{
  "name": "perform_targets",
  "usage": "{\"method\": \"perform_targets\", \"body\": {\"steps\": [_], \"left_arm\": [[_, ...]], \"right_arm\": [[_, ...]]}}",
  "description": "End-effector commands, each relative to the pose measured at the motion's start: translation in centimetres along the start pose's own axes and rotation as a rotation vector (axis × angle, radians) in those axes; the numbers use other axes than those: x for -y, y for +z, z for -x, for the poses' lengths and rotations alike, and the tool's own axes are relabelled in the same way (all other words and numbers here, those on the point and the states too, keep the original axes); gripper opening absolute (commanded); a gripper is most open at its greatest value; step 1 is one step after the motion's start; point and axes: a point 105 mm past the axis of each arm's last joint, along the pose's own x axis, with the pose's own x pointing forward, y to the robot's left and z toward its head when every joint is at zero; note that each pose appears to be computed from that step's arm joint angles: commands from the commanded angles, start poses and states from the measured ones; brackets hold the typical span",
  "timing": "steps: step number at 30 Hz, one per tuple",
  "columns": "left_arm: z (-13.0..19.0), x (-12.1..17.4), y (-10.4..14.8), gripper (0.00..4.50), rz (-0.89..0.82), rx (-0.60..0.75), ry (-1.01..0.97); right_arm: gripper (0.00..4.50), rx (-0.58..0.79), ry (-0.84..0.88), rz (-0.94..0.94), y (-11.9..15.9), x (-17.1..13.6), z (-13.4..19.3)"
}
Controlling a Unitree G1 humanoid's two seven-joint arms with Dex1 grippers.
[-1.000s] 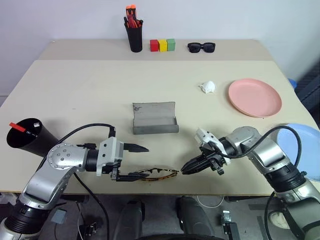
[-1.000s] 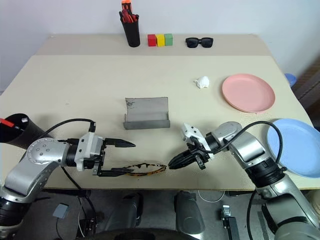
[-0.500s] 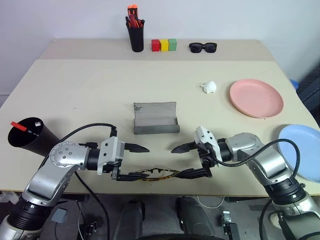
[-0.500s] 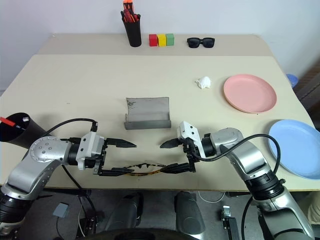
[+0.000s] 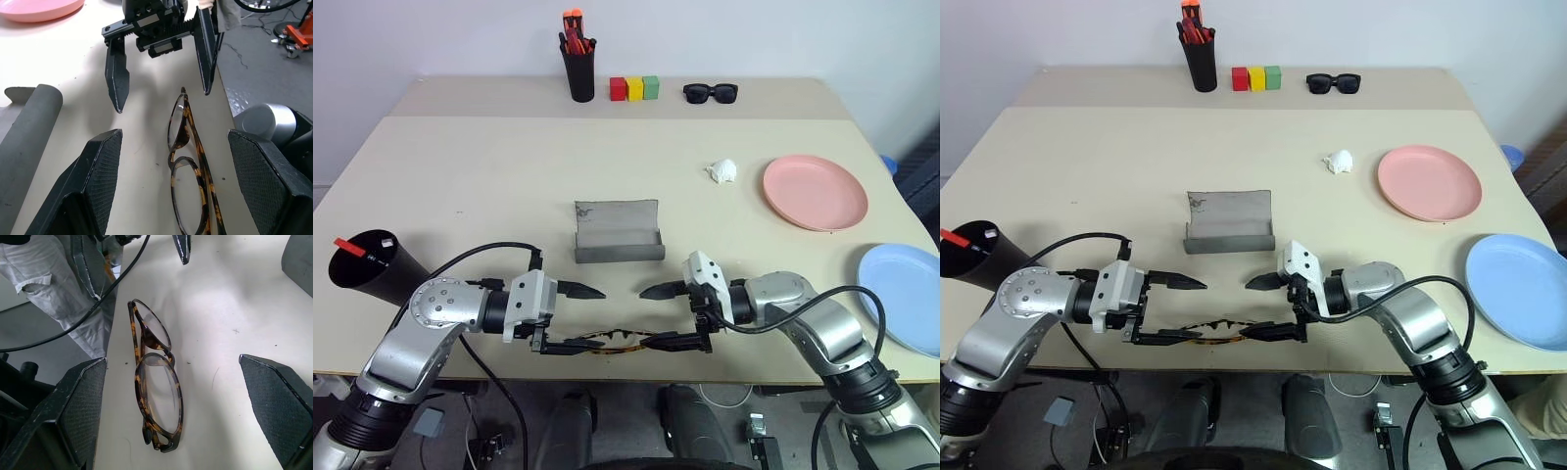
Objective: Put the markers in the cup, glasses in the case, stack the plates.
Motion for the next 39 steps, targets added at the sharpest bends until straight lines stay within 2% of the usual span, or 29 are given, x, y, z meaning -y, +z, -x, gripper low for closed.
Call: {"method": "perform_targets", "body": {"steps": [1, 19, 20, 22, 27, 28, 39], "left_arm": [[0.2, -0.2, 0.4, 3.53, -0.033, -0.003, 0.006], [0.5, -0.4, 0.2, 3.53, -0.037, -0.011, 0.016], [0.5, -0.5, 0.2, 3.53, -0.037, -0.012, 0.017], [0.5, -0.5, 0.2, 3.53, -0.038, -0.013, 0.018], [0.7, -0.5, 0.2, 3.53, -0.035, -0.016, 0.022], [0.7, -0.4, 0.2, 3.53, -0.035, -0.017, 0.023], [0.8, -0.7, 0.3, 3.53, -0.039, -0.020, 0.037]], "right_arm": [[4.41, 0.012, 0.001, 0.036, 0.4, -0.1, 0.0], [4.41, -0.054, -0.010, 0.010, -1.5, 0.1, 0.5], [3.89, -0.054, -0.013, 0.010, -1.6, 0.1, 0.4], [3.16, -0.054, -0.016, 0.006, -1.8, 0.1, 0.3], [0.41, -0.050, -0.027, -0.013, -2.4, 0.2, -0.1], [0.07, -0.048, -0.029, -0.016, -2.5, 0.2, -0.2], [0.07, -0.043, -0.061, -0.008, -2.4, 1.1, 0.2]]}}
